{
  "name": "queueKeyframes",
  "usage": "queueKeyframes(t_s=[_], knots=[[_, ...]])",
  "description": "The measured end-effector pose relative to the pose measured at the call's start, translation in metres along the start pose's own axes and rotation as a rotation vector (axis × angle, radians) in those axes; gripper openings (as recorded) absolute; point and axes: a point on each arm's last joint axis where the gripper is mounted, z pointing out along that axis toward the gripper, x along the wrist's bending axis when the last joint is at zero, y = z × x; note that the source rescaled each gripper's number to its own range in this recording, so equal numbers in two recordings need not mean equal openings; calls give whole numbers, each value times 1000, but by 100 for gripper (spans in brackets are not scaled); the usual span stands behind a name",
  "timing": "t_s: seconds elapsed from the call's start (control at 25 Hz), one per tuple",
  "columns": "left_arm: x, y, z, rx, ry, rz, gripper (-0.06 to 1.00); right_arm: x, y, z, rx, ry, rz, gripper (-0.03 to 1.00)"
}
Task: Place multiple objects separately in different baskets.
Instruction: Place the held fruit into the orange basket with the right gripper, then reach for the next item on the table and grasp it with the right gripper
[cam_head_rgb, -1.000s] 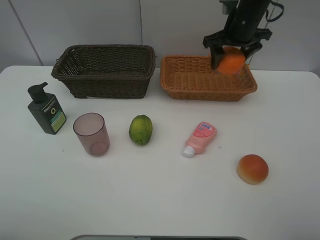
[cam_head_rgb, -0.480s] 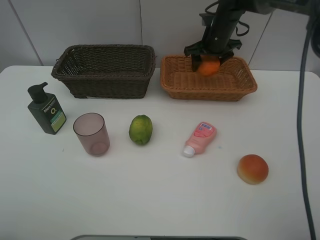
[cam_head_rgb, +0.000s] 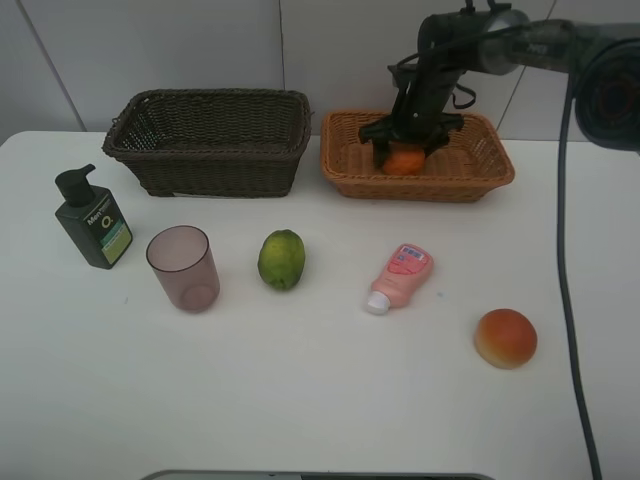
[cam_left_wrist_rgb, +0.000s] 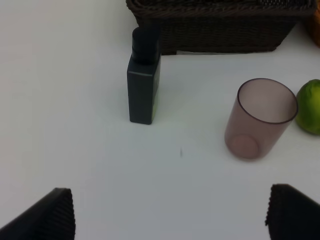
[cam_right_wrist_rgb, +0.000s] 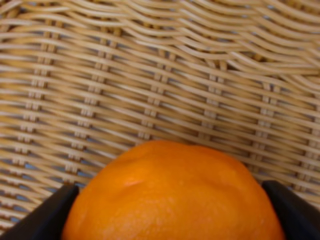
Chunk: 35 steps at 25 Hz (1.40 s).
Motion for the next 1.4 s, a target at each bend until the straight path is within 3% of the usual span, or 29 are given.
queueKeyframes(t_s=[0.28, 0.4, 0.48, 0.68, 0.88, 1.04, 1.4], knots=[[0, 0, 0, 0, 0, 0, 100, 0, 1, 0, -14, 1, 21, 51], [0, 0, 0, 0, 0, 0, 100, 0, 1, 0, -16, 0, 21, 84], [0, 0, 0, 0, 0, 0, 100, 0, 3, -4, -22, 0, 22, 94], [0, 0, 0, 0, 0, 0, 100, 0, 6, -37, -26, -7, 7, 100], [0, 0, 0, 0, 0, 0, 100, 18, 3, -93, 3, -3, -52, 100], [0, 0, 0, 0, 0, 0, 100, 48, -2, -119, 15, 13, -96, 100], [0, 0, 0, 0, 0, 0, 100, 154, -26, -144, -6, 101, -225, 100]])
